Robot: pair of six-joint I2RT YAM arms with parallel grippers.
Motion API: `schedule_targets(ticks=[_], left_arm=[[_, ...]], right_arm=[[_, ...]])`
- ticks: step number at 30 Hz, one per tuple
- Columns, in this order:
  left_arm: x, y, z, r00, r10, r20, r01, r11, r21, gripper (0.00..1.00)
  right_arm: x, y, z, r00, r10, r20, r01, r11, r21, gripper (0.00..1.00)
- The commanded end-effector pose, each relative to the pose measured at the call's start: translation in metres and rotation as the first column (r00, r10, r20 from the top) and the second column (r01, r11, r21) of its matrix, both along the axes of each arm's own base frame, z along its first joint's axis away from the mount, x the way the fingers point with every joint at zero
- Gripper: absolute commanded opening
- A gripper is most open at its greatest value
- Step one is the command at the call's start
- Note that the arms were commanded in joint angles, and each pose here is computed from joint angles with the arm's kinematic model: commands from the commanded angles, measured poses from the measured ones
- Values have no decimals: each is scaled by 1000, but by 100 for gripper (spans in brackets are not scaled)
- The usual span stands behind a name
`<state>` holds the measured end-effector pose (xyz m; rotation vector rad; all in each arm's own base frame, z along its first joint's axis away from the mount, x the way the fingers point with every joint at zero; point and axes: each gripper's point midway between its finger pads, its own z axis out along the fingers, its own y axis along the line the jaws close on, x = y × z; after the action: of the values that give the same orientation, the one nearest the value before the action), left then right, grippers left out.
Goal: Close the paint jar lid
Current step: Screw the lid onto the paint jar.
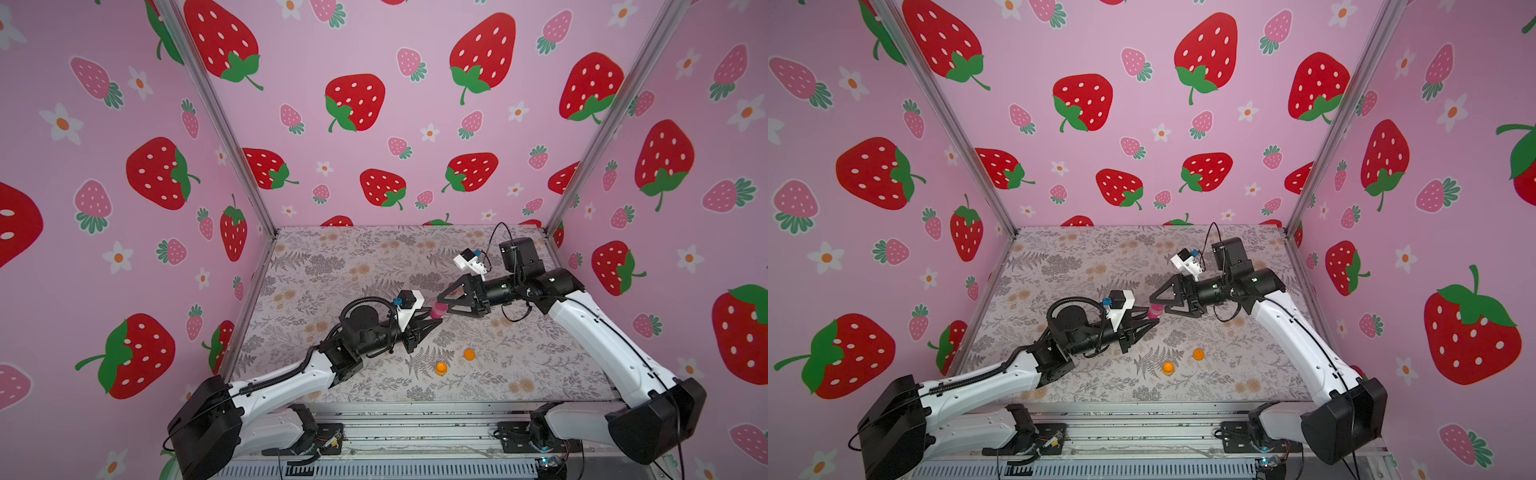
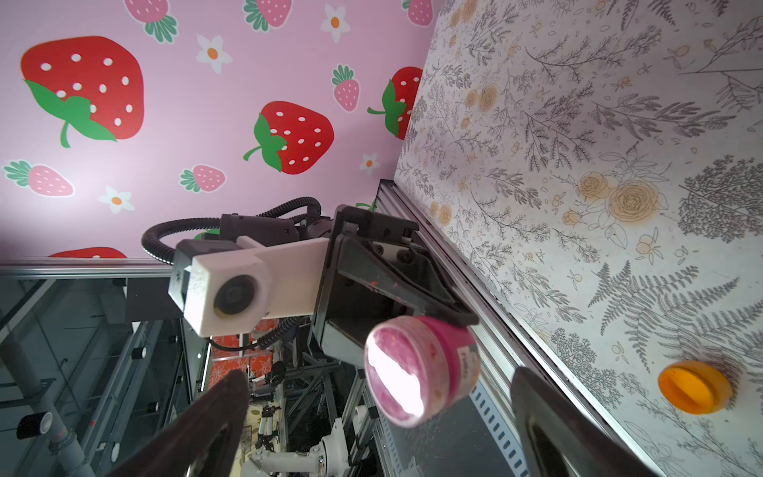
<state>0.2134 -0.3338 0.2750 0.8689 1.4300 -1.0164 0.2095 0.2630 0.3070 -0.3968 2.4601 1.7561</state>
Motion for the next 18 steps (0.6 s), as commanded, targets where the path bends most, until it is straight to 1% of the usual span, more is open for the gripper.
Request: schedule_targets(ticks=[1, 5, 10, 13, 16, 18], left_arm=[[-6, -4, 35, 998, -34, 43, 39, 993, -110, 24], [-8, -7, 46, 997, -49, 58, 57, 989, -135, 24], [-10, -12, 56, 994, -64, 85, 77, 984, -161, 24], [-10, -15, 61, 992, -70, 104, 87, 982, -166, 24], [-10, -16, 64, 990, -67, 125, 87, 982, -169, 24], [-12, -16, 66, 988, -71, 138, 95, 981, -172, 24]], right_arm=[[3, -3, 17, 1000, -10, 14, 8, 994, 108, 99], [6, -4, 22, 1000, -23, 8, 22, 986, 164, 99], [10, -1, 33, 998, -47, -30, 53, 967, 250, 99], [11, -1, 29, 995, -64, -77, 82, 962, 262, 100], [9, -1, 25, 989, -72, -131, 105, 958, 268, 98], [7, -2, 23, 987, -82, -136, 117, 957, 266, 98]])
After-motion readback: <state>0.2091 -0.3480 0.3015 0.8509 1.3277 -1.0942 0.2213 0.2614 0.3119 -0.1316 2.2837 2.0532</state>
